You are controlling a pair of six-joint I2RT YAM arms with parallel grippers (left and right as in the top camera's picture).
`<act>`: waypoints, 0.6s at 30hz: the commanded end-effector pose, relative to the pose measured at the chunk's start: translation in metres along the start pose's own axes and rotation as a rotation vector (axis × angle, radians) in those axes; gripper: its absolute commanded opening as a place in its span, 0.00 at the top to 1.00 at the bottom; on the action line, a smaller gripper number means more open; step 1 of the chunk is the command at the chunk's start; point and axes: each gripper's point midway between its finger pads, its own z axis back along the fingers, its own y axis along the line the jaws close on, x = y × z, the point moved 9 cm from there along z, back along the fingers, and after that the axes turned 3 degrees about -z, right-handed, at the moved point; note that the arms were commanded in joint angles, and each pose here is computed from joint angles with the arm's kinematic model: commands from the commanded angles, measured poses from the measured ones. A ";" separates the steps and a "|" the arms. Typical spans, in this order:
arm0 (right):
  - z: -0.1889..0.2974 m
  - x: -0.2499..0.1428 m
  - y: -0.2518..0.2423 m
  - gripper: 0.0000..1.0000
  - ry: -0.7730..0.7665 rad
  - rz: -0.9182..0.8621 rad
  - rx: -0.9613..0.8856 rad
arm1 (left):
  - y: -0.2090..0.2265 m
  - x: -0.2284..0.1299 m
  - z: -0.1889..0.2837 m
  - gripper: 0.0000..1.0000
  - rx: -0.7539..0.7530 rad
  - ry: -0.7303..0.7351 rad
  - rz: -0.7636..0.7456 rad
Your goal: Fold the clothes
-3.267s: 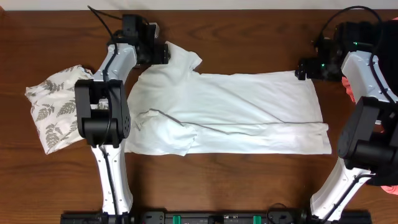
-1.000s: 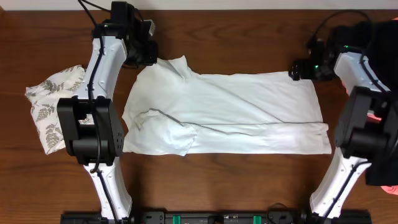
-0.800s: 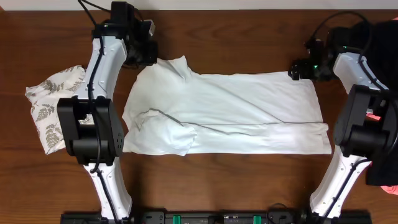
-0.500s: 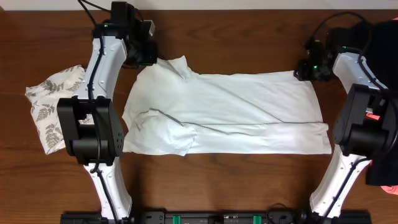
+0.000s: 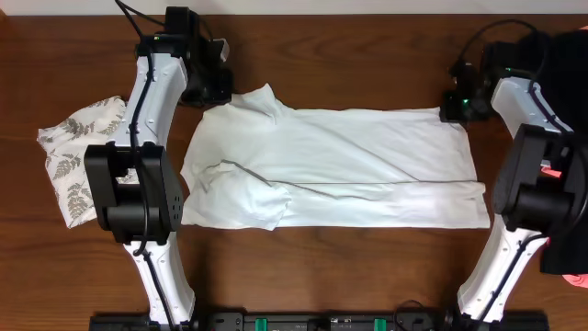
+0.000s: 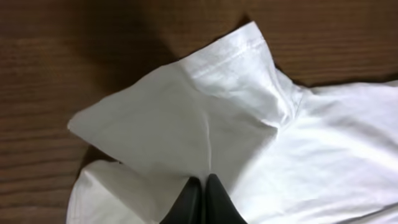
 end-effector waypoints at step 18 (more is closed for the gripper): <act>0.075 -0.026 0.009 0.99 0.116 -0.065 -0.070 | -0.030 -0.033 0.082 0.94 -0.031 0.031 0.097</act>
